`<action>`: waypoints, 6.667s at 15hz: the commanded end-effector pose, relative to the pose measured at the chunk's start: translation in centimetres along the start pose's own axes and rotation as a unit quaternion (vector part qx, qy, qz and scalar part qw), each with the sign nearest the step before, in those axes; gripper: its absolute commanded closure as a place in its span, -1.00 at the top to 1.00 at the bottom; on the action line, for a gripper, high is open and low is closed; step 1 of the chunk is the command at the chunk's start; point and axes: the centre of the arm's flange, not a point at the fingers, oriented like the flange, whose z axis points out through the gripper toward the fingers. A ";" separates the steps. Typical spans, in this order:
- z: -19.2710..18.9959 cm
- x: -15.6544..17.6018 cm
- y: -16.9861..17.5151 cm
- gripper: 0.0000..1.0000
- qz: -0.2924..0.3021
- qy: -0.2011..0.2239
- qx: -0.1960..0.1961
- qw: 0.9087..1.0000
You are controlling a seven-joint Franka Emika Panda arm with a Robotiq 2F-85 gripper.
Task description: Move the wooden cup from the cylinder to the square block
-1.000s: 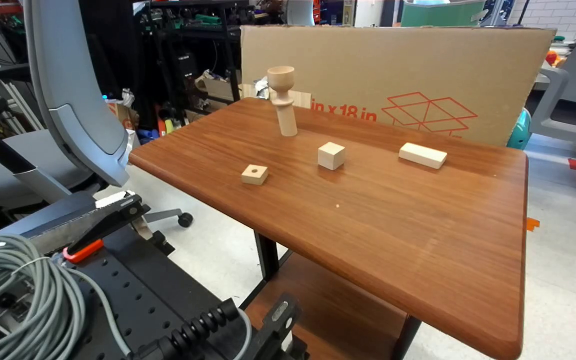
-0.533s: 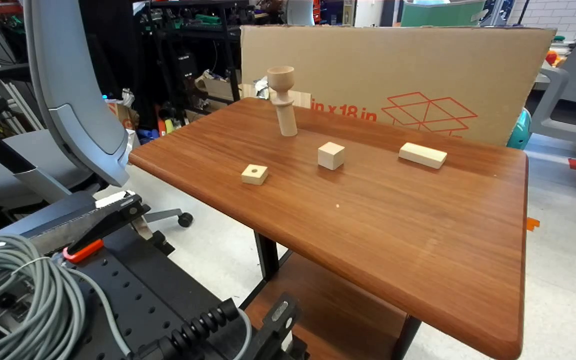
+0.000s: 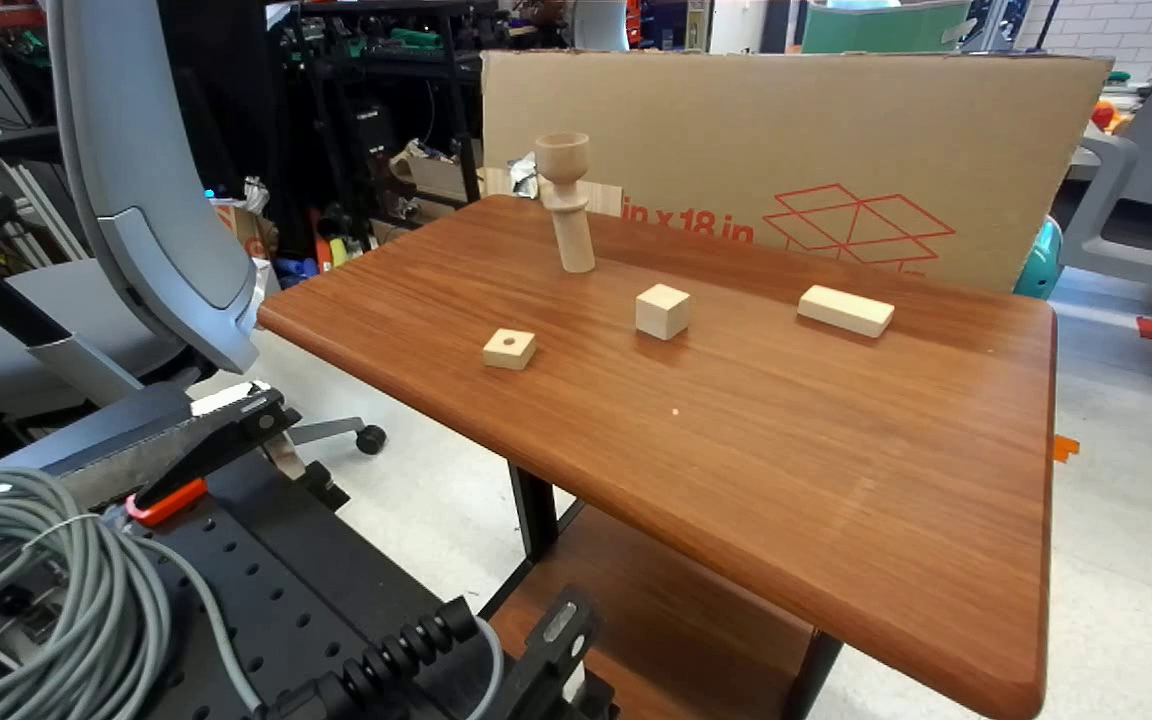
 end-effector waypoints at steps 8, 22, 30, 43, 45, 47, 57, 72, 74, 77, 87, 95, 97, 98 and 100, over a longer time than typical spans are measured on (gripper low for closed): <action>5.0 4.8 -1.4 1.00 -0.012 -0.058 -0.003 0.998; 10.5 6.5 -1.9 1.00 -0.051 -0.117 -0.002 0.992; 11.9 7.3 -2.1 0.11 -0.056 -0.136 -0.005 0.989; 5.5 2.3 -2.1 -0.44 -0.073 -0.116 -0.013 0.990; 5.0 0.2 -2.5 -0.44 -0.073 -0.115 -0.025 0.990; 5.5 -1.5 -3.3 -0.44 -0.078 -0.119 -0.034 0.989; 10.0 -7.1 -6.5 -0.44 -0.117 -0.173 -0.040 0.977; 12.9 -8.7 -0.2 -0.44 -0.038 -0.149 -0.047 0.987; 12.7 -8.9 0.1 -0.44 -0.035 -0.149 -0.045 0.987; 12.6 -8.7 0.5 -0.44 -0.028 -0.148 -0.045 0.988; 14.0 -7.9 1.9 -0.44 -0.005 -0.160 -0.051 0.986; 14.9 -8.0 1.6 -0.44 -0.007 -0.169 -0.051 0.984; 15.2 -8.0 1.5 -0.44 -0.009 -0.171 -0.052 0.984; 15.3 -8.0 1.5 -0.44 -0.009 -0.173 -0.053 0.984; 15.5 -8.0 1.4 -0.44 -0.011 -0.175 -0.053 0.983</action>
